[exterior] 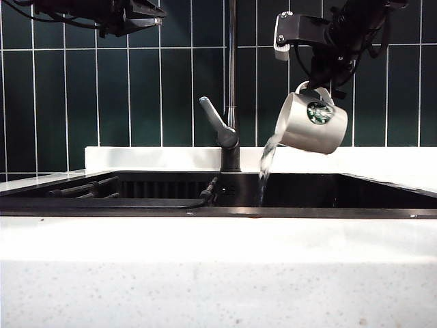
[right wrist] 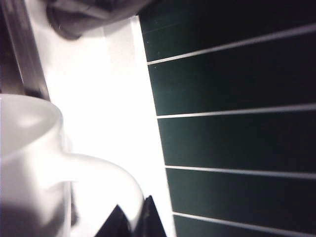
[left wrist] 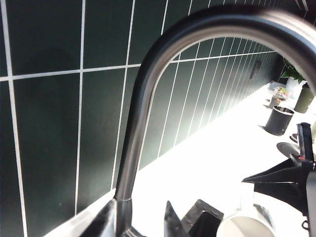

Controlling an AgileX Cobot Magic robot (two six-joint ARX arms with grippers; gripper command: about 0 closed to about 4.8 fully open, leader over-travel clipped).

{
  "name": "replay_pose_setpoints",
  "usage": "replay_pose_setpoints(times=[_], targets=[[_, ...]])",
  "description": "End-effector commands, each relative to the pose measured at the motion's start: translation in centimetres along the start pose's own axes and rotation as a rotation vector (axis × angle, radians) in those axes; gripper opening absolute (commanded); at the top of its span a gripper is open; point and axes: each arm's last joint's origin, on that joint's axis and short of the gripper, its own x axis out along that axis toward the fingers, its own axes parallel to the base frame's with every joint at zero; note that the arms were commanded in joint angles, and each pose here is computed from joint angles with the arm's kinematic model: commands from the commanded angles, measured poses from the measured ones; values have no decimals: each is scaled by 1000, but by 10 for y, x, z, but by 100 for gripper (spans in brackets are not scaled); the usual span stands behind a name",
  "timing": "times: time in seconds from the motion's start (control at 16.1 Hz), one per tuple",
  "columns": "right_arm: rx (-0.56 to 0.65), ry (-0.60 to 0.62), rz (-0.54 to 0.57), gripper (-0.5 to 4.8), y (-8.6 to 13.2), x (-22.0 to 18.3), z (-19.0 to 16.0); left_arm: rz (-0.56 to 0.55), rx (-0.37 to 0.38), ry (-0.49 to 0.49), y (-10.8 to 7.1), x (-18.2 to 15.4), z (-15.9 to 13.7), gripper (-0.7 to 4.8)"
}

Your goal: Pick up the mug next to the sink, go to the faucet to get some water, pour the water into the sink, and finally put the mug back to its place.

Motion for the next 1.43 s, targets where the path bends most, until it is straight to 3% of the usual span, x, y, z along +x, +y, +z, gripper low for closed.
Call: replay_pose_setpoints(times=[0.06, 0.5, 0.56, 0.68, 0.74, 0.87, 1.05, 1.24, 1.43], targets=[[-129, -59, -115, -1, -18, -8, 6, 0, -38, 8, -3, -1, 2, 120], [-305, -100, -131, 0, -17, -9, 13, 7, -136, 66, -9, 5, -6, 119], [-318, -99, -136, 9, -18, -10, 16, 15, -146, 78, -14, 5, -3, 71], [-322, -104, -140, 9, -17, -12, 23, 66, -138, 87, -22, -2, 6, 42], [-323, -102, -140, 9, -16, -13, 26, 85, -88, 108, -30, -8, 13, -6], [-327, -109, -139, 8, -14, -13, 31, 181, -44, 151, -45, -22, 25, -6], [-330, -118, -137, 7, -13, -14, 34, 230, -47, 223, -67, -40, 37, -6], [-332, -116, -99, -1, -9, -13, 35, 278, -116, 313, -83, -55, 39, -6], [-335, -115, -83, -1, -4, -12, 34, 353, -67, 357, -103, -73, 50, -6]])
